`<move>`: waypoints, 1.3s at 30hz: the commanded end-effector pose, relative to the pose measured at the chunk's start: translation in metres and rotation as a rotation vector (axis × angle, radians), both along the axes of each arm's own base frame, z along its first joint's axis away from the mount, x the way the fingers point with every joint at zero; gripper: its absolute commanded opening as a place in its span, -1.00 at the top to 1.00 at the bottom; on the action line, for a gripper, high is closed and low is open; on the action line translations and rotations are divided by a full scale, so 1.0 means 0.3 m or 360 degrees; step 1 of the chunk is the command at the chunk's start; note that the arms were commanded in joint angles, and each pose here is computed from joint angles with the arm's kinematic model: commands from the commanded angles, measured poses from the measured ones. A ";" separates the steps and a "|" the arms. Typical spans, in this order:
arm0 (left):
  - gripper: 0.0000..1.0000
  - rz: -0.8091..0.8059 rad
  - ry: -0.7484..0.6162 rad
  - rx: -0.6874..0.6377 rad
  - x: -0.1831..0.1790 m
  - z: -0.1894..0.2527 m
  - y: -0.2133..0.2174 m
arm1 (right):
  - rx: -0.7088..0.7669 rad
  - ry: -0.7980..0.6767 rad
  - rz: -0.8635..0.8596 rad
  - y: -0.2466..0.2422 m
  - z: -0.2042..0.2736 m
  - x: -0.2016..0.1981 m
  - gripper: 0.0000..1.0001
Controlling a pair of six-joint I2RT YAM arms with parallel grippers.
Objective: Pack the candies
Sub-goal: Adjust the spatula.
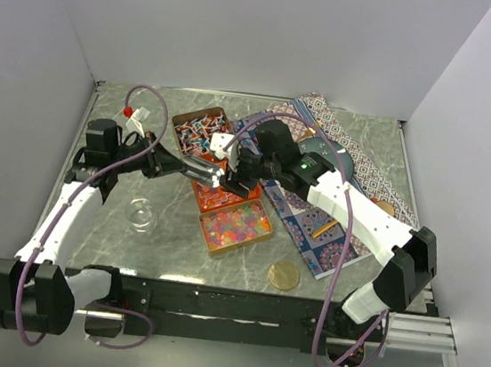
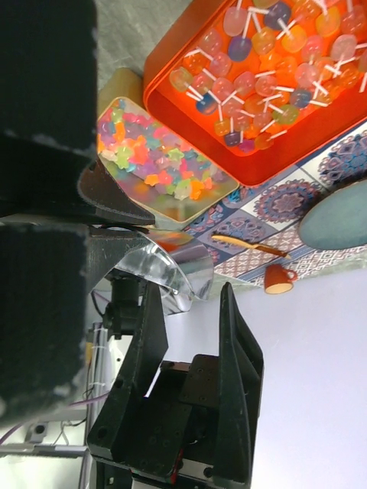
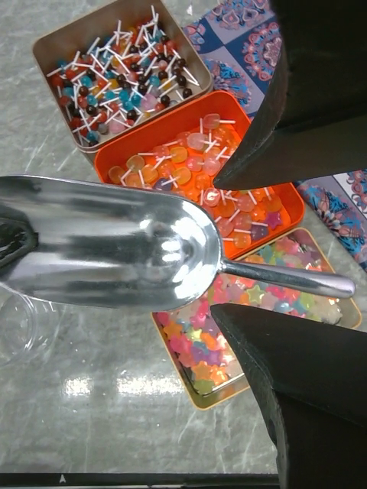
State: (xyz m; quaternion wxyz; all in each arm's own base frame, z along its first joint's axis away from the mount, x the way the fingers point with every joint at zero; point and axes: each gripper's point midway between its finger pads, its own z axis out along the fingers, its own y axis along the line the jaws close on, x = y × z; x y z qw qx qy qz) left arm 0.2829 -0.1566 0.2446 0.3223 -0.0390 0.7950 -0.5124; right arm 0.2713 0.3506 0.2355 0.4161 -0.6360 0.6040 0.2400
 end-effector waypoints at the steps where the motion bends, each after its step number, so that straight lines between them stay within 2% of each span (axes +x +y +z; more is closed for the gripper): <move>1: 0.98 -0.0050 -0.0062 -0.0038 0.022 0.046 0.011 | 0.0029 -0.0116 0.0022 0.003 0.062 -0.001 -0.33; 12: 0.98 -0.0136 -0.0049 -0.0090 0.039 0.050 -0.004 | -0.0053 -0.0124 -0.0031 -0.020 -0.006 0.016 -0.16; 26: 0.99 -0.0129 0.0031 -0.0137 0.048 0.012 0.000 | -0.0059 -0.0162 -0.0035 -0.023 -0.002 0.029 0.30; 33: 0.98 -0.0126 0.0067 -0.0143 0.058 -0.005 0.001 | -0.0047 -0.0227 -0.0007 -0.016 0.019 0.021 0.36; 36: 0.98 -0.0128 0.0097 -0.0176 0.063 -0.015 0.001 | -0.0024 -0.0277 -0.0021 -0.015 0.033 0.024 0.52; 39: 0.97 -0.0161 0.0132 -0.0222 0.062 -0.018 -0.001 | -0.0015 -0.0331 -0.0032 -0.020 0.050 0.026 0.99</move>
